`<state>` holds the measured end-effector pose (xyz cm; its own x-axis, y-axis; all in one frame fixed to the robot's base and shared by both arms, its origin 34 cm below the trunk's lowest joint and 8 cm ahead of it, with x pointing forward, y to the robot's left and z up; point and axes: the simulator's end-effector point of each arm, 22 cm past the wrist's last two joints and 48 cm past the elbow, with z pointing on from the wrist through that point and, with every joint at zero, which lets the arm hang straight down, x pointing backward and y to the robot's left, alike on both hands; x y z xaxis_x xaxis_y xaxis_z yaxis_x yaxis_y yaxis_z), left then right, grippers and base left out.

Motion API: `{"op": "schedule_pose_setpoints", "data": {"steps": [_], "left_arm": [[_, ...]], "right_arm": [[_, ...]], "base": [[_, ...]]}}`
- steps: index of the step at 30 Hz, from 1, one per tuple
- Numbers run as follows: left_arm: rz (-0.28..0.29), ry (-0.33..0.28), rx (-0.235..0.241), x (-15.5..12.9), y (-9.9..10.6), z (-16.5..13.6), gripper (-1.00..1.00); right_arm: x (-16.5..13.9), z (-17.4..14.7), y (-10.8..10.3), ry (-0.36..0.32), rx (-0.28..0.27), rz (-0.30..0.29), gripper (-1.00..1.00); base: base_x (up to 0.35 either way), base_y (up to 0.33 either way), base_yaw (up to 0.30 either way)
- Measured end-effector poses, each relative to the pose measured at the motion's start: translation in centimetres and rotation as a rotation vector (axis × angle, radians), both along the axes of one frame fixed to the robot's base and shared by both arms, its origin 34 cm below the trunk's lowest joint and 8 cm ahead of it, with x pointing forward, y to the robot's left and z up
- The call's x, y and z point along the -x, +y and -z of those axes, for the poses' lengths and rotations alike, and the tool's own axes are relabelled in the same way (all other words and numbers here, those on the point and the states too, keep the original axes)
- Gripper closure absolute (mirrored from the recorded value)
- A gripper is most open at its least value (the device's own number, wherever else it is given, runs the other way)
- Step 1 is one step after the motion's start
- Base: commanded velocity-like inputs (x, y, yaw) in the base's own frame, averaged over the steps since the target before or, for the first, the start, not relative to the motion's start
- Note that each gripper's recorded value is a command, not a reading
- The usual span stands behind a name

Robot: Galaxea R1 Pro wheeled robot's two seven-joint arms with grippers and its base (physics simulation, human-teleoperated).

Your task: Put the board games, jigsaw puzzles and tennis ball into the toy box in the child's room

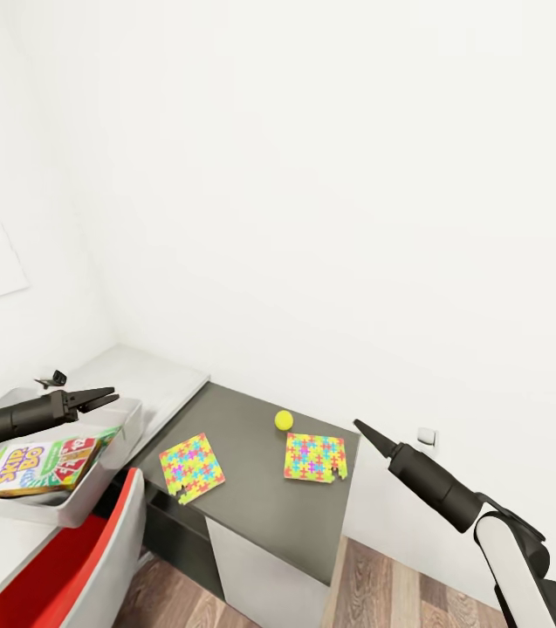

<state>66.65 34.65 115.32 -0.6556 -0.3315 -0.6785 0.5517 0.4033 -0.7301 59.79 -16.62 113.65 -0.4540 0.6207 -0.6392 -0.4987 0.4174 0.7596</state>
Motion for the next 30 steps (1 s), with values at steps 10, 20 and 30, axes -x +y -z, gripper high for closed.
{"op": "schedule_pose_setpoints", "data": {"steps": [10, 20, 30], "left_arm": [[-0.003, -0.001, -0.003, 0.01, 0.21, -0.05, -1.00], [-0.004, -0.001, -0.004, 0.02, 0.27, -0.06, -1.00], [-0.005, -0.001, -0.004, 0.02, 0.32, -0.07, -1.00]], "right_arm": [[-0.06, -0.02, -0.09, -0.003, 0.001, 0.005, -1.00], [-0.09, -0.03, -0.08, -0.003, 0.001, 0.007, -1.00], [-0.09, -0.05, -0.01, -0.003, 0.000, 0.006, -1.00]], "base": [[0.000, -0.047, -0.002], [0.000, -0.002, 0.000], [0.000, 0.000, 0.000]]}}
